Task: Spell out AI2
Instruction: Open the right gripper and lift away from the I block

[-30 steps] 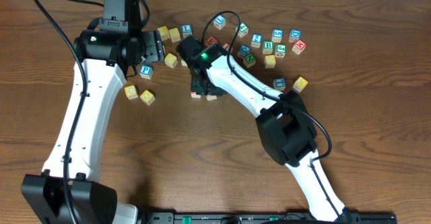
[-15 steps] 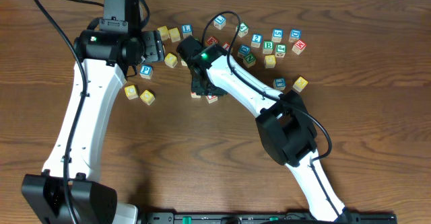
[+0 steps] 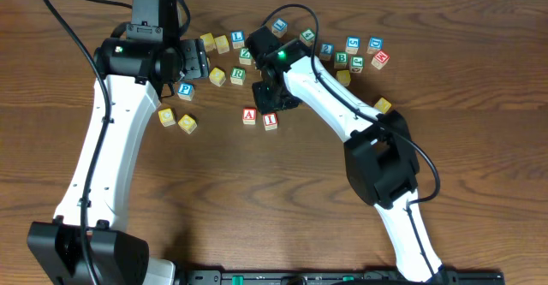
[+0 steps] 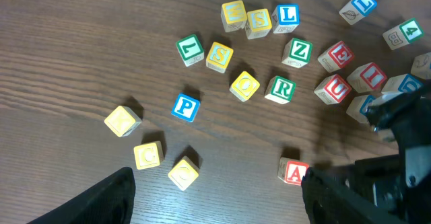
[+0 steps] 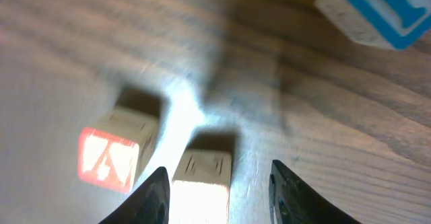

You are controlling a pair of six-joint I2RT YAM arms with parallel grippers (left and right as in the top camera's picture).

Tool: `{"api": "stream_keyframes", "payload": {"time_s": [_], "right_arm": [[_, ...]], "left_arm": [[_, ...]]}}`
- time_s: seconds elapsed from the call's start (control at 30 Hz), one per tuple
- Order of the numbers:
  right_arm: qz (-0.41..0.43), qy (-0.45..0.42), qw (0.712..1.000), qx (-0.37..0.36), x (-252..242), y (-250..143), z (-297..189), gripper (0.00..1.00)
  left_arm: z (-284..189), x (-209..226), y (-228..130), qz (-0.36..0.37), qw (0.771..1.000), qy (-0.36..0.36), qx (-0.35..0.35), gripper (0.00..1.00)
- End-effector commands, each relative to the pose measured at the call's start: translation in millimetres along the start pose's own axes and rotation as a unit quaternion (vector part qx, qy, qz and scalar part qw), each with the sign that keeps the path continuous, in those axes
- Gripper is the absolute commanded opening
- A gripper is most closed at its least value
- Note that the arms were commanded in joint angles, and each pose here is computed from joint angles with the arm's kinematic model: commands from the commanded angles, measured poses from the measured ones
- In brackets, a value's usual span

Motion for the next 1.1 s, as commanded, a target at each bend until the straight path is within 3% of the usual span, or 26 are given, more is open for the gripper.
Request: {"api": "stream_keyframes", "payload": {"time_s": [0.0, 0.5, 0.63, 0.77, 1.07], "right_arm": [[-0.079, 0.029, 0.996, 0.002, 10, -4, -23, 0.42], [-0.019, 0.024, 0.997, -0.066, -3, 36, -71, 0.41], [-0.001, 0.062, 0.99, -0.126, -2, 68, -124, 0.5], [0.045, 0.073, 0.974, -0.211, -21, 105, -178, 0.52], [0.145, 0.024, 0.959, -0.242, -83, 150, -150, 0.49]], "left_arm": [[6, 3, -4, 0.001, 1.0, 0.01, 0.01, 0.78], [6, 3, -4, 0.001, 1.0, 0.01, 0.01, 0.78], [6, 3, -3, 0.001, 1.0, 0.011, 0.009, 0.78], [6, 3, -2, 0.001, 1.0, 0.011, 0.006, 0.78], [6, 3, 1, 0.001, 1.0, 0.011, 0.001, 0.78]]}}
Point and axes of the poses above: each gripper's point midway between its finger pads, its own z axis out along the fingers, its own x axis along the line the jaws close on, y = z × x, the point moved 2 cm from there along -z, back along the fingers, and after that the axes turned 15 degrees about z, right-handed, at the moved point
